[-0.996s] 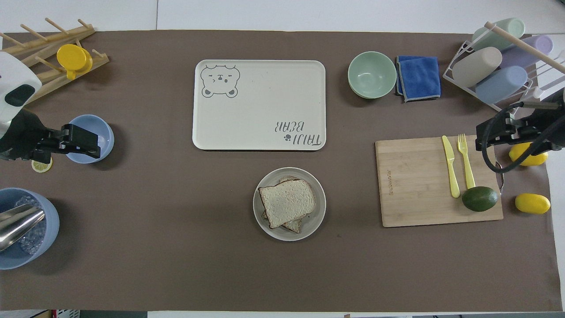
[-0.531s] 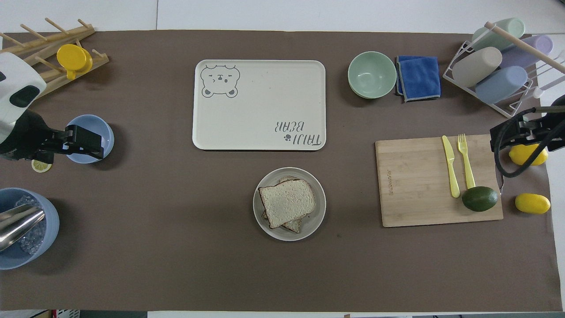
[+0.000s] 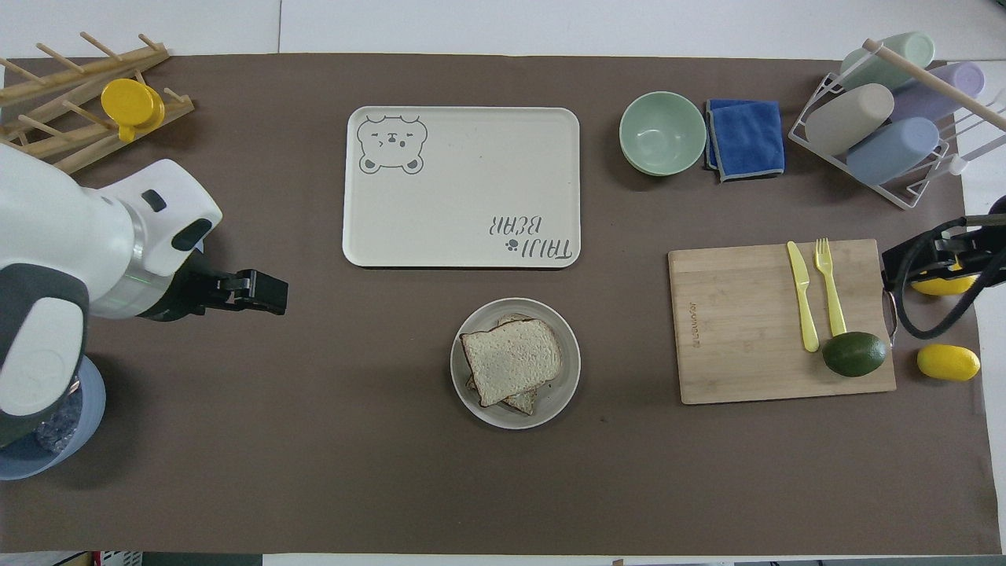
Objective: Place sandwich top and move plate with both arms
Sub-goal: 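Reach the left gripper to the rim of the grey plate, then grip the grey plate rim with the left gripper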
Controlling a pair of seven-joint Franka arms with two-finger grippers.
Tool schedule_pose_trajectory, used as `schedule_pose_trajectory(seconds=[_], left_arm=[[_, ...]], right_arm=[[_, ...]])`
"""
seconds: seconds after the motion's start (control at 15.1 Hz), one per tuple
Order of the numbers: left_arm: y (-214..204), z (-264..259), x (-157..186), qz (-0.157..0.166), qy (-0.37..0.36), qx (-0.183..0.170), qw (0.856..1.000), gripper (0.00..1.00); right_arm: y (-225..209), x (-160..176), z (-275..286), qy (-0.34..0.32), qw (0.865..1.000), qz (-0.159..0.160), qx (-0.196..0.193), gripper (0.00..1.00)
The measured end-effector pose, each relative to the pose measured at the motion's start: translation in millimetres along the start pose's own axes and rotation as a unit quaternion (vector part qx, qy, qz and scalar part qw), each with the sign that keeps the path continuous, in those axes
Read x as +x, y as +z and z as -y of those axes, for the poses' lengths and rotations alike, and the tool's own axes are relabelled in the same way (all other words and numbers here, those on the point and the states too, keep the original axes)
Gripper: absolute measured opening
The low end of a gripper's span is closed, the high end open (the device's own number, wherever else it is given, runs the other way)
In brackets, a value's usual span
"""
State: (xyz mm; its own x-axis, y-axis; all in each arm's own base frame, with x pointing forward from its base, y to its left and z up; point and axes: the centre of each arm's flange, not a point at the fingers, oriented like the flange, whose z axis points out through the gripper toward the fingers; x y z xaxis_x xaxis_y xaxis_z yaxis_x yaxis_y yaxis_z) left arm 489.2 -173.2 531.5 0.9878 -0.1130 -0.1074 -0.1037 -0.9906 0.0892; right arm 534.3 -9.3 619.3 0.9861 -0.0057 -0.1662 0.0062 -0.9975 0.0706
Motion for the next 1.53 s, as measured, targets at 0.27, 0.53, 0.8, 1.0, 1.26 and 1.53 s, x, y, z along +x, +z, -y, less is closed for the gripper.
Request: schedule_pose_trajectory(seconds=[0.27,0.53,0.8,1.0,1.26,1.53], left_arm=[[72.2,-55.8,-16.0,0.001,0.019,-0.013,1.000,1.00],[156.8,-94.2,-33.7,-0.008,0.023,-0.027,0.999,1.00],[201.6,-106.7,-39.4,-0.008,0.014,-0.041,0.999,1.00],[213.1,-107.4,-37.3,-0.007,-0.001,-0.054,0.998,0.96],[221.8,-115.4,-38.5,-0.003,-0.012,-0.070,0.997,0.83],[229.7,-121.7,-38.3,-0.007,-0.012,-0.073,0.997,0.77]], right_arm=[[-0.8,0.2,-3.9,0.004,1.000,-0.004,0.001,1.00],[0.2,-0.1,-16.7,0.015,1.000,-0.003,0.003,1.00],[0.1,-0.1,-16.4,0.015,1.000,-0.003,0.004,1.00],[1.0,-0.4,-23.4,0.021,1.000,-0.002,0.005,1.00],[1.8,-0.4,-25.0,0.023,1.000,-0.002,0.005,1.00],[0.5,1.2,-24.7,0.023,1.000,-0.009,0.005,1.00]])
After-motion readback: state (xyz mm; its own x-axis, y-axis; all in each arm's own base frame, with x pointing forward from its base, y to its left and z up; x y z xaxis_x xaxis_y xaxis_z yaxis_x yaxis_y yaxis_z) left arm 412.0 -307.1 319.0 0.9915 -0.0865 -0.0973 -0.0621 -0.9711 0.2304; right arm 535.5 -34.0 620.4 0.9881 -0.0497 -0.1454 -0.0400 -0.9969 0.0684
